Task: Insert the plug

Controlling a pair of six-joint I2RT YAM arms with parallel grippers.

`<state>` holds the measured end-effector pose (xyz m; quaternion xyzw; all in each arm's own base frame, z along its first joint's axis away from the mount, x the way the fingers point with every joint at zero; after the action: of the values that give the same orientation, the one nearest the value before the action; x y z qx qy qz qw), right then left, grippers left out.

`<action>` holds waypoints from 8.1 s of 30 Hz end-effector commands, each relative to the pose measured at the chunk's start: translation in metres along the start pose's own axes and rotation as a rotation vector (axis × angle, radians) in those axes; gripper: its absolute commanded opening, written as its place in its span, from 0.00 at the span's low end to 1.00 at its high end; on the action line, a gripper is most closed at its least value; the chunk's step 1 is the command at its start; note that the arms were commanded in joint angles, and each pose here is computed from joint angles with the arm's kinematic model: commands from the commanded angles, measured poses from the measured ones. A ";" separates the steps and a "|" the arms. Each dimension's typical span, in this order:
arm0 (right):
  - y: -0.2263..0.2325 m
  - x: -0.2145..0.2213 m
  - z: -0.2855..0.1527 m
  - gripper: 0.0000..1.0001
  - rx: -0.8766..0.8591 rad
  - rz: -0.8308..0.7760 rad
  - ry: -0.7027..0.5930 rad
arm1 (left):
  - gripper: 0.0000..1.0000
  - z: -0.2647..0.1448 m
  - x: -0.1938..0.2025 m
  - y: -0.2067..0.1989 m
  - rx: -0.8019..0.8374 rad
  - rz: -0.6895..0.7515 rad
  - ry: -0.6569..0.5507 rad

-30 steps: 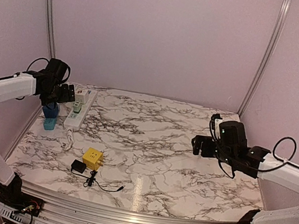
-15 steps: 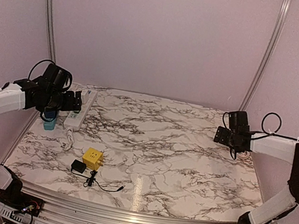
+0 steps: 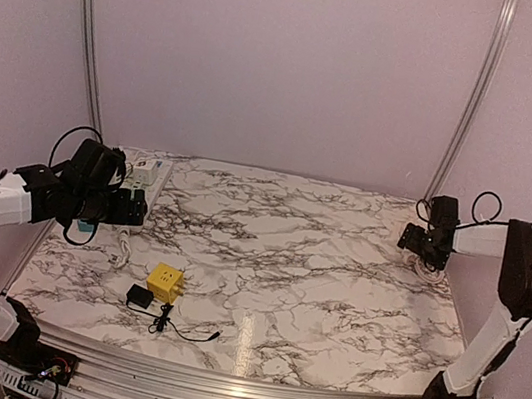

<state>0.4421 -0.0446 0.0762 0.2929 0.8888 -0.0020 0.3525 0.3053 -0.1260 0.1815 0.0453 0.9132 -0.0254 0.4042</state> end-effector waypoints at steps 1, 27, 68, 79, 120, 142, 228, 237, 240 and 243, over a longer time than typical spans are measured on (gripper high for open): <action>0.021 -0.021 0.010 0.97 -0.036 -0.019 -0.002 | 0.99 -0.004 0.006 0.001 0.002 -0.013 -0.001; 0.004 0.042 0.042 0.66 -0.065 0.092 0.127 | 0.99 -0.011 0.016 0.008 -0.005 -0.054 -0.016; 0.174 0.193 -0.096 0.42 -0.350 -0.444 0.158 | 0.99 -0.024 0.020 0.012 0.016 -0.089 -0.040; 0.242 0.283 -0.159 0.47 -0.499 -0.475 0.210 | 0.99 -0.019 0.053 0.005 0.081 -0.139 -0.008; 0.213 0.163 -0.293 0.87 -0.758 -0.417 -0.043 | 0.99 0.019 0.111 -0.098 0.106 0.276 0.151; 0.215 0.169 -0.292 0.87 -0.780 -0.446 -0.037 | 0.87 0.027 0.130 -0.108 0.172 0.285 0.204; 0.261 0.352 -0.385 0.23 -1.571 -0.858 0.776 | 0.99 -0.153 0.080 -0.201 0.504 0.730 -0.654; 0.253 0.326 -0.395 0.23 -1.648 -0.960 0.502 | 0.99 -0.178 0.059 -0.171 0.729 0.403 -0.696; 0.247 0.315 -0.413 0.24 -1.733 -0.973 0.384 | 0.99 -0.183 0.057 -0.168 0.815 0.339 -0.704; 0.241 0.299 -0.435 0.26 -1.837 -0.933 0.250 | 0.99 -0.186 0.058 -0.171 0.893 0.298 -0.704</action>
<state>0.1283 0.4059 0.2166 -0.4406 0.6842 0.5428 0.2076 0.1236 -0.2699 0.2573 0.3385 0.6303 -0.2765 0.6416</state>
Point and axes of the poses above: each gripper's point midway between its finger pads, its own z axis out along the fingers, its own y axis along the line the jaws close on, x = y × z, the point moved 1 cm from there along -z, back along the fingers, and after that the axes turned 10 degrees about z, right-handed, at the moved point
